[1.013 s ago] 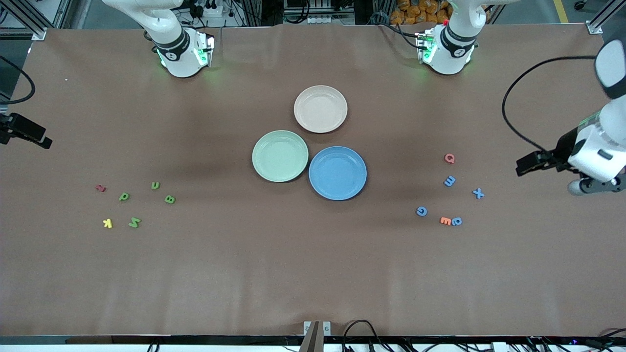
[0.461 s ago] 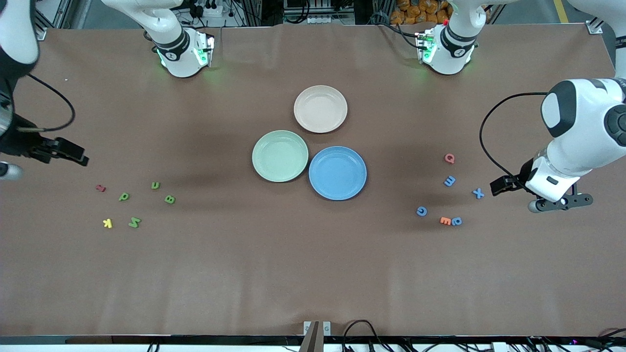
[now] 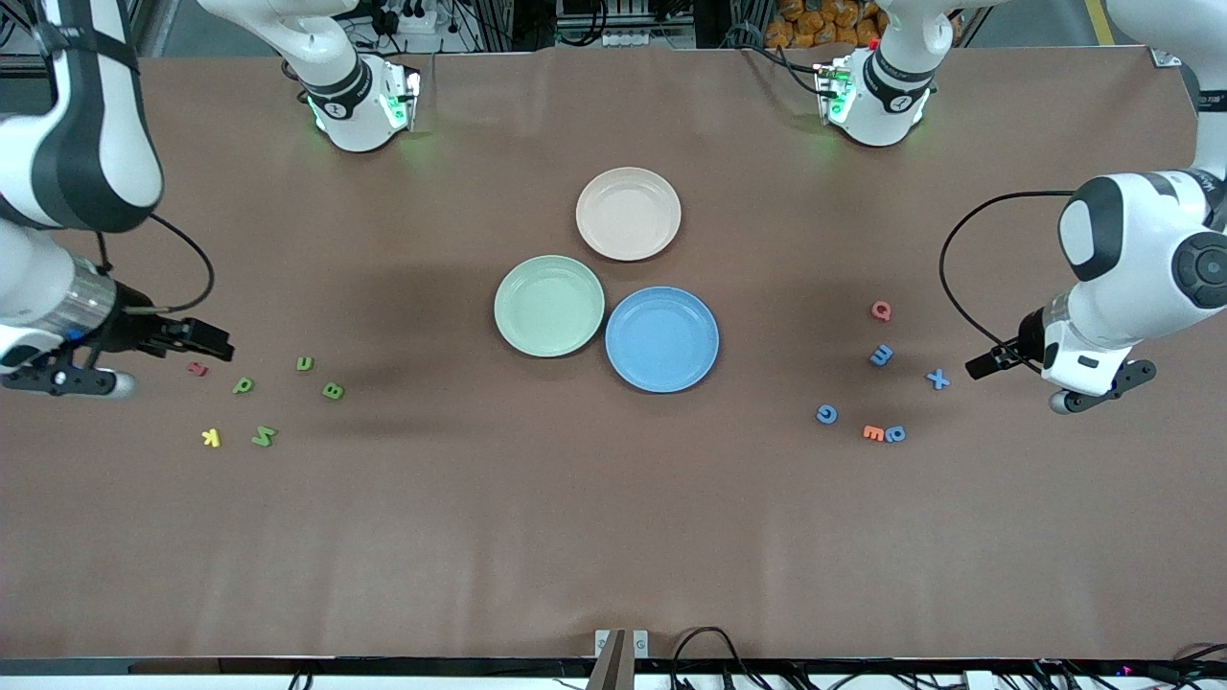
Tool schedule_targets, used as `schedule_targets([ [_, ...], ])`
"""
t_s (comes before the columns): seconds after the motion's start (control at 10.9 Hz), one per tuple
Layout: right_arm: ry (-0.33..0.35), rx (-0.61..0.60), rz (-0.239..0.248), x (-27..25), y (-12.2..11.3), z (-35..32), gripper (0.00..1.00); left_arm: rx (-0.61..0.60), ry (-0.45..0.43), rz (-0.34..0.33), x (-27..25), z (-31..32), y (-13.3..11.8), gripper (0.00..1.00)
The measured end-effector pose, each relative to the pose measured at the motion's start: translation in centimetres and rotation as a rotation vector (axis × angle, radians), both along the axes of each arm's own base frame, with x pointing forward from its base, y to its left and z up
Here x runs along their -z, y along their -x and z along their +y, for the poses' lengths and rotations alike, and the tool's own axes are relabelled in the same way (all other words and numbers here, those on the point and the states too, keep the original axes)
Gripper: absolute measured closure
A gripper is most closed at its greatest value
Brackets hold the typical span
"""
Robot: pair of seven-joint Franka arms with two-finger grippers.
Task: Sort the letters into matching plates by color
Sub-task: 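Reach the right gripper toward the green letters while the left gripper reaches blue letters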
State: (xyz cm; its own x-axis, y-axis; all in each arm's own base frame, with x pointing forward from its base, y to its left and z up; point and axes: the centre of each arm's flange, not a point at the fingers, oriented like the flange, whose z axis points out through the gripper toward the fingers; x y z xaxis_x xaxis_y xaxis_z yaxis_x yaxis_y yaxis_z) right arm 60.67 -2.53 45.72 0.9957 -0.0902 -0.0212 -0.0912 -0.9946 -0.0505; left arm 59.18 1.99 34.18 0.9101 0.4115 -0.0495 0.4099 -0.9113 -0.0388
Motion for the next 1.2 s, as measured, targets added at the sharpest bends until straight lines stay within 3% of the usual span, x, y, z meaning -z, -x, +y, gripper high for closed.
schedule_targets([
  [0.18,-0.055,0.032,0.002,3.7,-0.2,0.5,0.00,-0.087,-0.007,0.006,1.1,-0.8,0.0,0.00],
  [0.55,-0.058,0.095,0.048,9.0,-0.4,2.3,0.00,-0.209,-0.014,0.007,3.2,-0.5,-0.3,0.04],
  [1.2,-0.061,0.229,0.061,17.0,-1.9,4.1,0.00,-0.185,-0.060,-0.011,6.5,-0.2,0.1,0.10],
])
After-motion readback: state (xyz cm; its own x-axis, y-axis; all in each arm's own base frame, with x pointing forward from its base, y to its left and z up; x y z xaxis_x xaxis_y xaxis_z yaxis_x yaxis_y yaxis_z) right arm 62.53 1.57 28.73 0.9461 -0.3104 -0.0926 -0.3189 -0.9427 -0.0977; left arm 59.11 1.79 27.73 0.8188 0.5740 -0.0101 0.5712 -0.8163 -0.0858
